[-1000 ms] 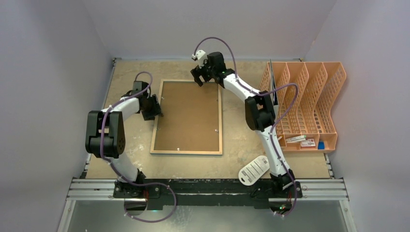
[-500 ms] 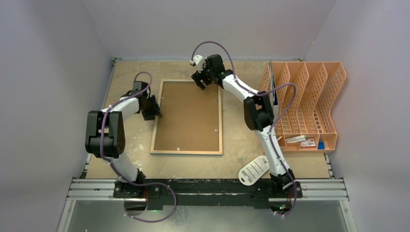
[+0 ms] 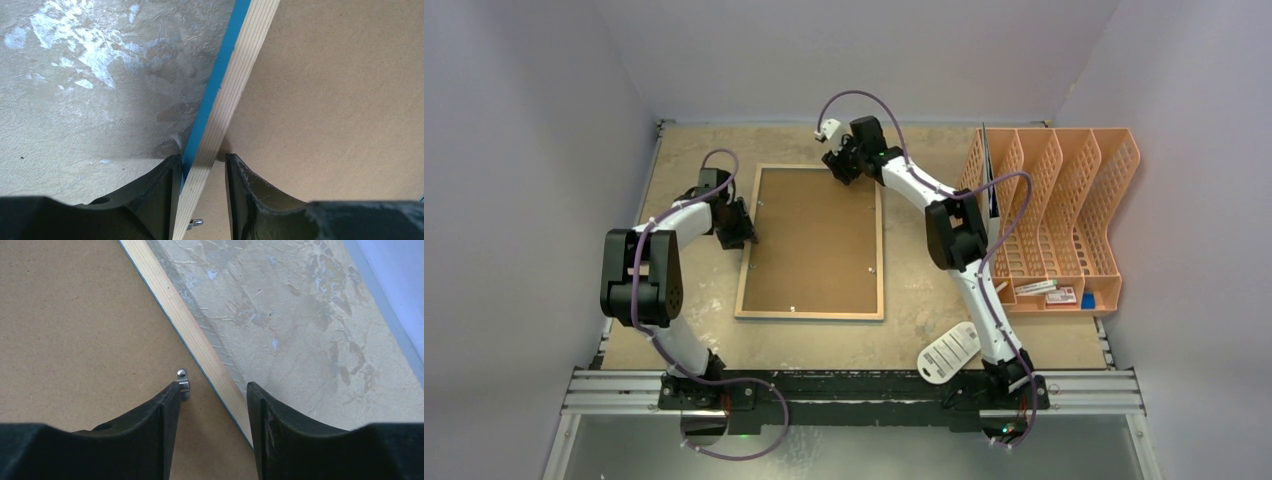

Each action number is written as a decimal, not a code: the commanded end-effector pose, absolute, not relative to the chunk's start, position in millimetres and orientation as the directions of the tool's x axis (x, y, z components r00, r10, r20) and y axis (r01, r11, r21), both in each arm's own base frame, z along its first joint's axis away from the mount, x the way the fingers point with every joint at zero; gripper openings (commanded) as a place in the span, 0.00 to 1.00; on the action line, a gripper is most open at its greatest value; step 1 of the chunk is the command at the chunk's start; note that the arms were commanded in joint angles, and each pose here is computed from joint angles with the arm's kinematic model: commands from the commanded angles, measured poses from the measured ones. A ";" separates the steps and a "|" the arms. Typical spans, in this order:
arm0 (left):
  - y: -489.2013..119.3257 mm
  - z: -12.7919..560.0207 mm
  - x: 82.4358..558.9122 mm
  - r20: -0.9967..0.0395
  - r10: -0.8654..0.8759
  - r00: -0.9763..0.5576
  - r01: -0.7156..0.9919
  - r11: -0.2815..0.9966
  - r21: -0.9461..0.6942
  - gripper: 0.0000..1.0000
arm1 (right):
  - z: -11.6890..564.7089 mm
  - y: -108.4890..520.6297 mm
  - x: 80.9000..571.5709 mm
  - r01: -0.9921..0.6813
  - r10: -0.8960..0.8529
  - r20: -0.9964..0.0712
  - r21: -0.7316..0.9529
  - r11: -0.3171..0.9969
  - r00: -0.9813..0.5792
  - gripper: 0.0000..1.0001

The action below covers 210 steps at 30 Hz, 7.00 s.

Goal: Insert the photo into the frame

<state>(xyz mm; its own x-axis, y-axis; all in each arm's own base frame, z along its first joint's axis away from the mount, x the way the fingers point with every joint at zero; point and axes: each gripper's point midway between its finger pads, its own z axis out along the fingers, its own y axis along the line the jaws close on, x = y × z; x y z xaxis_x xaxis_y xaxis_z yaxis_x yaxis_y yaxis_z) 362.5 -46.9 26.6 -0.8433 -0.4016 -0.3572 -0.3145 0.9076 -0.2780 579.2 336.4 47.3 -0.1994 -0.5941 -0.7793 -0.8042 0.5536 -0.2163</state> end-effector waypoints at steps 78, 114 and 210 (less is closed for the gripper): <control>-211.0 56.3 623.4 -0.729 -0.171 -0.663 0.449 0.688 -0.570 0.34 | 47.5 347.5 566.0 0.194 0.703 -0.430 0.760 0.620 -0.566 0.42; -193.8 76.4 628.7 -0.671 -0.240 -0.702 0.373 0.679 -0.633 0.35 | 133.6 334.7 573.8 -0.098 0.552 -0.675 0.671 0.735 -0.490 0.52; -50.3 45.5 266.8 -0.375 -0.426 -0.823 -0.353 0.902 -0.248 0.52 | 38.5 281.9 294.6 -0.322 -0.188 -0.474 0.218 0.921 -0.860 0.46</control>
<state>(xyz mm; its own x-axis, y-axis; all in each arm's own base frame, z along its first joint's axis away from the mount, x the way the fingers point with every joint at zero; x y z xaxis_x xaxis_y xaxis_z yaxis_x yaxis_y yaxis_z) 263.2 -51.1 46.1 -0.8379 -0.4019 -0.3692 -0.3316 0.9122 -0.2406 283.3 267.0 26.5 -0.8991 -0.1471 -0.4123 -0.2452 0.9495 0.1958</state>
